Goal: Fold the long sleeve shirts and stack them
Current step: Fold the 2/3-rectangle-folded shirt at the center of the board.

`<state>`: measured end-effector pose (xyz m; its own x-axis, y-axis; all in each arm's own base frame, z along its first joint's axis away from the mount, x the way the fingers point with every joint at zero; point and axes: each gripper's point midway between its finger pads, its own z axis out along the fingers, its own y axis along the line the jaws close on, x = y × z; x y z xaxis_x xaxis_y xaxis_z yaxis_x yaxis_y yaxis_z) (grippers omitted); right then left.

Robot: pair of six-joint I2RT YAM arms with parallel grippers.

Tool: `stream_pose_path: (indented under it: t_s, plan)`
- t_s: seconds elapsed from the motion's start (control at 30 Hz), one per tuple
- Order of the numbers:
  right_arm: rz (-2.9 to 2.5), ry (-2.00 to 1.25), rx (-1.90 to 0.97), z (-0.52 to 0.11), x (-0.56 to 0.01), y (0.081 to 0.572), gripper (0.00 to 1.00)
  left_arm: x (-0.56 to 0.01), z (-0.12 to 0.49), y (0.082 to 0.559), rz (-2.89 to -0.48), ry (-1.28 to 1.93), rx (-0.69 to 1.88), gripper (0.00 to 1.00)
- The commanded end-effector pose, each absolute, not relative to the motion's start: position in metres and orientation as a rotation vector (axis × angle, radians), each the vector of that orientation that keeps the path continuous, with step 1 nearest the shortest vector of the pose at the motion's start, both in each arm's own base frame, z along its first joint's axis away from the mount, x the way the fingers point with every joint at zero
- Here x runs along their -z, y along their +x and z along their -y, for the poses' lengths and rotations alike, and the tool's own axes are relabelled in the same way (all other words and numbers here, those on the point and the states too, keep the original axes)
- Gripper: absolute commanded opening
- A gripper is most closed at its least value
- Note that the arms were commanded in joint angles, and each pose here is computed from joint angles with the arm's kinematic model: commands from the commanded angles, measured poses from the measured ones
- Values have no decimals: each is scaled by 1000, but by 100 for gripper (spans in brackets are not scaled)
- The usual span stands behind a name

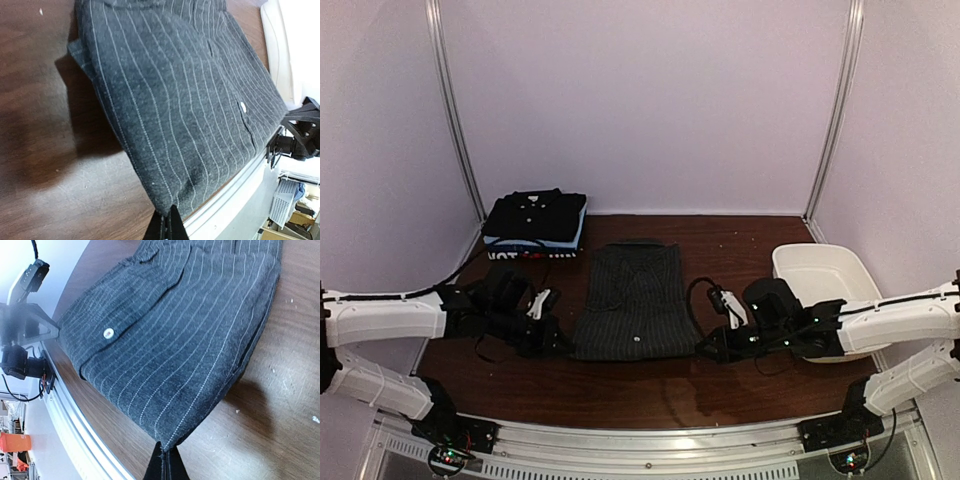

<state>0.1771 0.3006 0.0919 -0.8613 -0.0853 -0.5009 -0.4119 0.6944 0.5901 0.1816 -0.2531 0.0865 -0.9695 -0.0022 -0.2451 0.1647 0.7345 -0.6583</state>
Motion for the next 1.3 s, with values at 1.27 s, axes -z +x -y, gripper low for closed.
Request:
stream_pose_path:
  t_s: [1.27]
  plan:
    - [-2425,-45,-900,-296,-76,299,0,-72,244,279,-2612,-32,1101,0]
